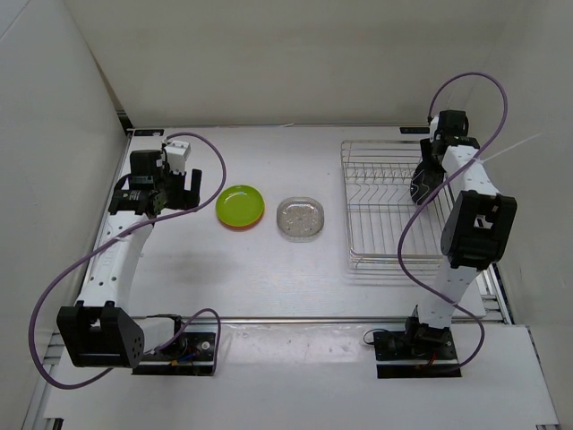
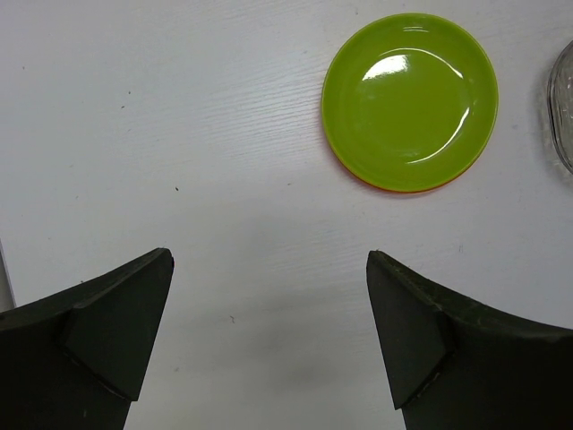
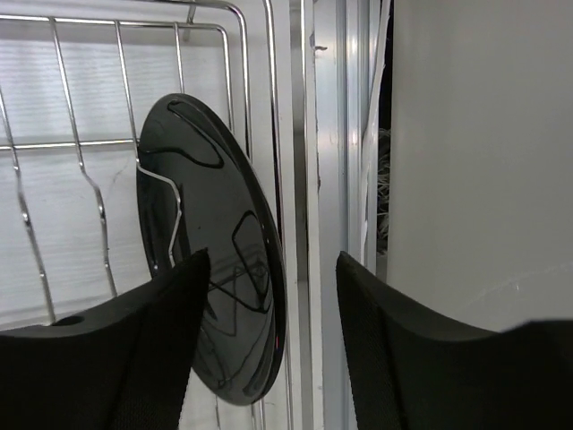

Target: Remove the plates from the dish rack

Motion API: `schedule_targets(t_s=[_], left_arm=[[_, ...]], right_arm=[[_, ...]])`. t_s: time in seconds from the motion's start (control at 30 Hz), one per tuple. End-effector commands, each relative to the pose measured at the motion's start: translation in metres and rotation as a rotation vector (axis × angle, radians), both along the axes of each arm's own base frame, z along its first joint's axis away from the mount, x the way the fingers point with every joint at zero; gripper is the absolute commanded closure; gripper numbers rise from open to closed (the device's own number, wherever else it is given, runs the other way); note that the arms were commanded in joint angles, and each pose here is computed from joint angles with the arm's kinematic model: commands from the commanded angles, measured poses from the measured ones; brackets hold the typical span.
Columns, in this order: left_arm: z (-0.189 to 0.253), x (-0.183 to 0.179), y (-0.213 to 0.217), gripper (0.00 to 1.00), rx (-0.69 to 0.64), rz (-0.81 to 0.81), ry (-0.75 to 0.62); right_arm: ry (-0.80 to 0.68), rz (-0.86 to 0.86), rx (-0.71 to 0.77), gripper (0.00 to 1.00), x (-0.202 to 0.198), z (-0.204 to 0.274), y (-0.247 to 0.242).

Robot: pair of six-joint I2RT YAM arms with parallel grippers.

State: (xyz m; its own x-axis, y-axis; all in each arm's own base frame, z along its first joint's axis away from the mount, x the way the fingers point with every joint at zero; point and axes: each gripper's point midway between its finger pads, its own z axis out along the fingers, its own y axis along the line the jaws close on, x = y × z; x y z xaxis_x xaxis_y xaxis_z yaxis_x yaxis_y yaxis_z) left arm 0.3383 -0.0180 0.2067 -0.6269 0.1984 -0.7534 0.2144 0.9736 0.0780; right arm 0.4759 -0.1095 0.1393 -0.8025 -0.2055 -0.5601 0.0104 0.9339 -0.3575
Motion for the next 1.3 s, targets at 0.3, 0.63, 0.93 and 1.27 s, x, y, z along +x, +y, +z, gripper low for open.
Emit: schedule_targets(t_s=[0.3, 0.63, 0.93, 1.27], left_arm=[[0.018, 0.007, -0.001, 0.00, -0.020, 0.018, -0.044], [0.018, 0.007, -0.003, 0.00, -0.026, 0.011, -0.044], [0.017, 0.005, -0.004, 0.00, -0.032, 0.004, -0.043], [0.027, 0.005, -0.004, 0.00, -0.033, 0.003, -0.065]], right_arm=[[-0.052, -0.005, 0.004, 0.68, 0.010, 0.009, -0.004], [-0.047, -0.039, 0.006, 0.94, 0.002, 0.010, -0.005], [-0.069, -0.137, -0.019, 1.00, -0.007, 0.028, -0.015], [-0.236, -0.195, -0.051, 1.00, -0.032, 0.119, -0.017]])
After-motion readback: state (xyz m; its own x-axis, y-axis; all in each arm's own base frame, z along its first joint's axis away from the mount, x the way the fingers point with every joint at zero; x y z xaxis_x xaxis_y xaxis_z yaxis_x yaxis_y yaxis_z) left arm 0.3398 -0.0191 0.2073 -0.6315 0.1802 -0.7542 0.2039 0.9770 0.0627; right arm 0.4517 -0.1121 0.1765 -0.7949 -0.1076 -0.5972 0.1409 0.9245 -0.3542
